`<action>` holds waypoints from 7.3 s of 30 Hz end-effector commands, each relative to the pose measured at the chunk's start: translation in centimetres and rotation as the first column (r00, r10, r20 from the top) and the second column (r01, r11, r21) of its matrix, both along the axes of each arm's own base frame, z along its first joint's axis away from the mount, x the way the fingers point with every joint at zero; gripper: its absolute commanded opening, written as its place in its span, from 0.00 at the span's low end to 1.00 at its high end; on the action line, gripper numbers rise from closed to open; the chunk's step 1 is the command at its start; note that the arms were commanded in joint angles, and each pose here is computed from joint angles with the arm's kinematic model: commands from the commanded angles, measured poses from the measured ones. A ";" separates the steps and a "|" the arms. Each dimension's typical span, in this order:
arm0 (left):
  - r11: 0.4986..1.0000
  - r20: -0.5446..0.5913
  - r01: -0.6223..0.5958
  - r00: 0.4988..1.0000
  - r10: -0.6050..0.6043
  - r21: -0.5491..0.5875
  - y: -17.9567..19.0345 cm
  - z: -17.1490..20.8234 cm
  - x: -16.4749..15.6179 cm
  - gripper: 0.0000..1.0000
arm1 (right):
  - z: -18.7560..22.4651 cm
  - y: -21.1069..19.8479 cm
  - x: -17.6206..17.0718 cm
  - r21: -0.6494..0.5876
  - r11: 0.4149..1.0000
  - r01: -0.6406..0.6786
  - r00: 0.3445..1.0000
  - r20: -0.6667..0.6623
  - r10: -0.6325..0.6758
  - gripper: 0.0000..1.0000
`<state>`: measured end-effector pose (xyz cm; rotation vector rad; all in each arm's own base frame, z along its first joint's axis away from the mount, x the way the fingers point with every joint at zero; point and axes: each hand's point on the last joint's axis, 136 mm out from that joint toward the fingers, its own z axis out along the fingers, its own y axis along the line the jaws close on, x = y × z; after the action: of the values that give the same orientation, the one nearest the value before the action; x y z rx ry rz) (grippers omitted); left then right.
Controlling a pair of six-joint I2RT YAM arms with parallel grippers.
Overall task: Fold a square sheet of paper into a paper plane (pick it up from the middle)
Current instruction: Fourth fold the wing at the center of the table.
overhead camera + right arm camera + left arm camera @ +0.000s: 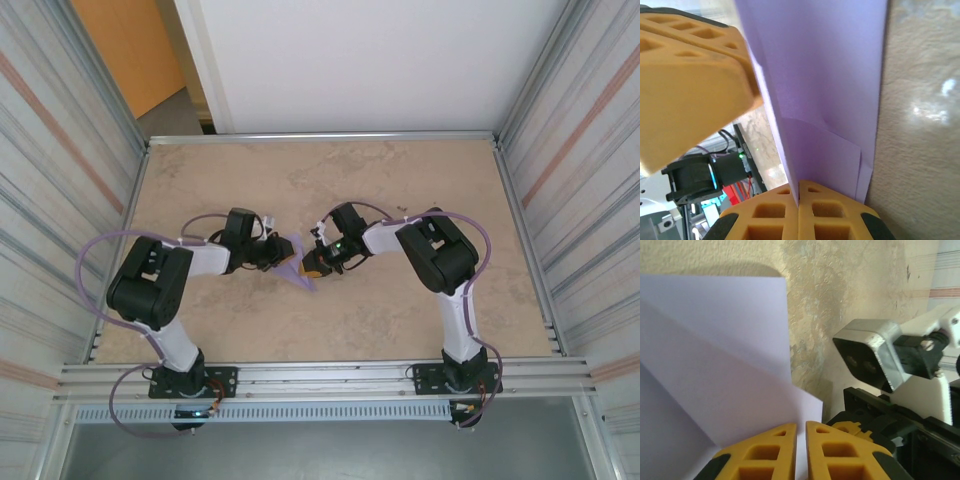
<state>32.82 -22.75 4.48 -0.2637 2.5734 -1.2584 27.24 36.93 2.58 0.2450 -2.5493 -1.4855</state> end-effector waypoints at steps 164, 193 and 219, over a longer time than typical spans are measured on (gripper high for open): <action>0.983 -0.213 0.080 0.976 -0.044 0.165 0.7 -6.8 -2.2 0.13 | 0.1 -2.6 -2.5 -0.296 0.955 -0.015 0.977 0.197 0.077 0.14; 0.982 -0.220 0.079 0.975 -0.040 0.169 0.8 -6.9 -2.4 0.13 | -2.3 -4.7 -4.4 -0.383 0.923 -0.041 0.988 0.124 0.096 0.12; 0.983 -0.218 0.080 0.975 -0.042 0.167 0.7 -6.6 -2.2 0.13 | 3.9 -3.7 -1.5 -0.261 0.964 0.049 0.961 0.277 0.026 0.17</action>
<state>33.47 -23.74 1.92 -0.2216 2.7023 -1.2116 24.22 32.77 2.86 0.4204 -2.8905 -1.0523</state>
